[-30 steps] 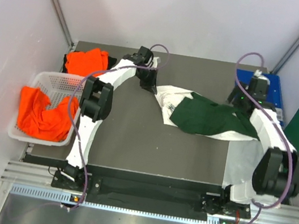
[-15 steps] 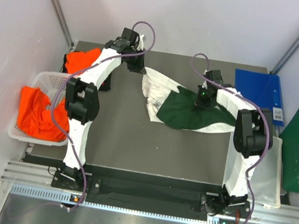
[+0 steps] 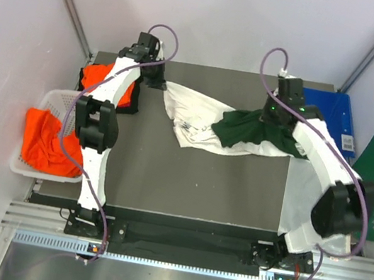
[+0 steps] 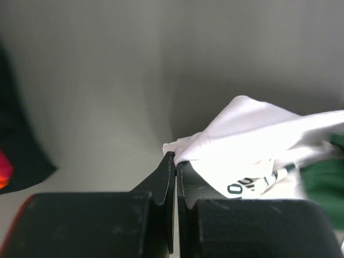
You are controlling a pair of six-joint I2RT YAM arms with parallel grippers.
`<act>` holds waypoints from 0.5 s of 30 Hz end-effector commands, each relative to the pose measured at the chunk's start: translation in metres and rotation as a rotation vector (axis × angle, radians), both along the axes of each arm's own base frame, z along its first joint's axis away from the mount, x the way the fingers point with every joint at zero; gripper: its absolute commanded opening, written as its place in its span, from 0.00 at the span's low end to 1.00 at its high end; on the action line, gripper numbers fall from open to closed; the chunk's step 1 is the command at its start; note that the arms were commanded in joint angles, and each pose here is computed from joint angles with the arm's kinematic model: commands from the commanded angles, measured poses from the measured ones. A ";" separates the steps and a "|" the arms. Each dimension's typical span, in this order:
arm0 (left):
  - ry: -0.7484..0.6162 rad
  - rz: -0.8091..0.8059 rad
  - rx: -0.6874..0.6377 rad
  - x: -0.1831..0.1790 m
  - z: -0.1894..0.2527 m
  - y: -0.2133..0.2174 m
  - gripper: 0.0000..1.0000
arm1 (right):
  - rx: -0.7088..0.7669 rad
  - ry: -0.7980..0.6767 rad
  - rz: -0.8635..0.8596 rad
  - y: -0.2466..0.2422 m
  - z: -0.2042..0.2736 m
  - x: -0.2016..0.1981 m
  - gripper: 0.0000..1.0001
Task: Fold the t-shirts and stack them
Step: Flatten out the tshirt
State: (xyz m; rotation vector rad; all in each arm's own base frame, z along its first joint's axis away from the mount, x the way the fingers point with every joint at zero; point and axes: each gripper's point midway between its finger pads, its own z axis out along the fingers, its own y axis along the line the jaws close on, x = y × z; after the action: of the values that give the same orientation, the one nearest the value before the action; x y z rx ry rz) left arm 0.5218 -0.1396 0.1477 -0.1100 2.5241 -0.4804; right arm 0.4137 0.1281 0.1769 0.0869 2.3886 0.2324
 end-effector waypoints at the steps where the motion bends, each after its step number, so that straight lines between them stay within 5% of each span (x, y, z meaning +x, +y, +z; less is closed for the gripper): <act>1: -0.047 0.123 0.043 0.015 0.019 0.045 0.00 | -0.021 -0.019 -0.045 -0.021 0.024 -0.036 0.00; 10: -0.024 0.226 0.120 0.007 0.022 0.085 0.00 | 0.026 0.411 -0.210 -0.042 -0.063 -0.167 0.00; 15: -0.012 0.258 0.128 0.005 0.022 0.098 0.00 | -0.009 0.520 -0.243 -0.052 -0.075 -0.200 0.00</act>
State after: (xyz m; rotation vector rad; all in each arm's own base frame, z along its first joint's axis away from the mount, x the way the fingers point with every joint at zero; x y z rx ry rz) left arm 0.5245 -0.0581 0.1363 -0.3364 2.5511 -0.2544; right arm 0.2382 0.0827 0.0894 0.3934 2.8328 0.1050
